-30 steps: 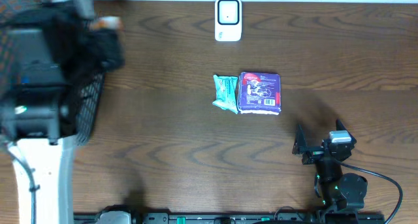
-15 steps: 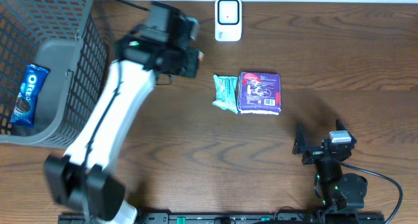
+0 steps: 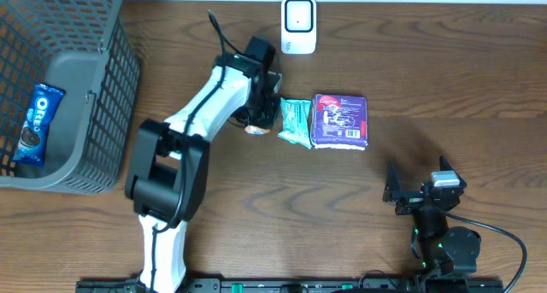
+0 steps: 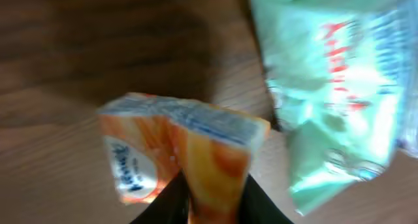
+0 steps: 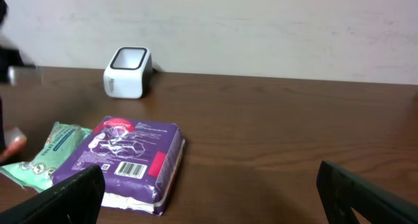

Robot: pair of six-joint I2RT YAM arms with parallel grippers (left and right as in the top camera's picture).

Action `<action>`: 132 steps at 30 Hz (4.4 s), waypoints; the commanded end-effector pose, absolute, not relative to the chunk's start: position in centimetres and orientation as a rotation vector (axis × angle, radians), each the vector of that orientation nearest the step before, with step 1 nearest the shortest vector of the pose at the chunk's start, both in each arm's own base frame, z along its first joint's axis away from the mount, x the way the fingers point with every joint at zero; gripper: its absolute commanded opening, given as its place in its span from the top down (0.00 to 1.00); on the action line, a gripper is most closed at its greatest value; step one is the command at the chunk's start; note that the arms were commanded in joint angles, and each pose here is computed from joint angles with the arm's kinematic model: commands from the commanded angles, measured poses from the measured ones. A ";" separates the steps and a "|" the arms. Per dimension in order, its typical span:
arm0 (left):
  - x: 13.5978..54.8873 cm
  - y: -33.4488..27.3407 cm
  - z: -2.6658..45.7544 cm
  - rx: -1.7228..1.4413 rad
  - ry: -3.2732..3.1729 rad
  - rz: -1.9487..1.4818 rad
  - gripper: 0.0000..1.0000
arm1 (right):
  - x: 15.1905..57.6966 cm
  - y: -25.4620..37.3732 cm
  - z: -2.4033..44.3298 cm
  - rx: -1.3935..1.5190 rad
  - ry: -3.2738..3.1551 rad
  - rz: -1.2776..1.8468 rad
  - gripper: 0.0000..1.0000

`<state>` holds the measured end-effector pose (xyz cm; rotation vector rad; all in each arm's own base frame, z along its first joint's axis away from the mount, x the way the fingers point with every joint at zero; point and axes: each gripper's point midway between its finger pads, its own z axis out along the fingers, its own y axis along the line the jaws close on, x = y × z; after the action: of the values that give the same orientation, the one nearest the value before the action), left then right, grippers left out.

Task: Scan the item barcode
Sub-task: 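Carry the orange pack out and set it left of the wipes, then move the left gripper back into the basket, then grasp the blue Oreo pack with the left gripper, then carry the Oreo pack out and lower it left of the orange pack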

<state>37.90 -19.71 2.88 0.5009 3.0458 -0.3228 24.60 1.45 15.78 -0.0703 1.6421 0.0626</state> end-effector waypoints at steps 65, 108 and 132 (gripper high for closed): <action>38.4 28.0 18.9 -0.913 2.471 0.847 0.20 | 24.6 1.4 15.7 -0.060 1.644 0.070 0.01; 40.3 30.6 3.8 -0.817 2.751 0.510 0.21 | 24.6 1.4 15.7 -0.060 1.644 0.070 0.01; 40.1 26.7 5.9 -0.860 2.716 0.178 0.93 | 24.6 1.4 15.7 -0.060 1.644 0.070 0.01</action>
<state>39.97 27.65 3.61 -0.8203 2.7734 0.2347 24.60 1.45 15.79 -0.0704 1.6417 0.0626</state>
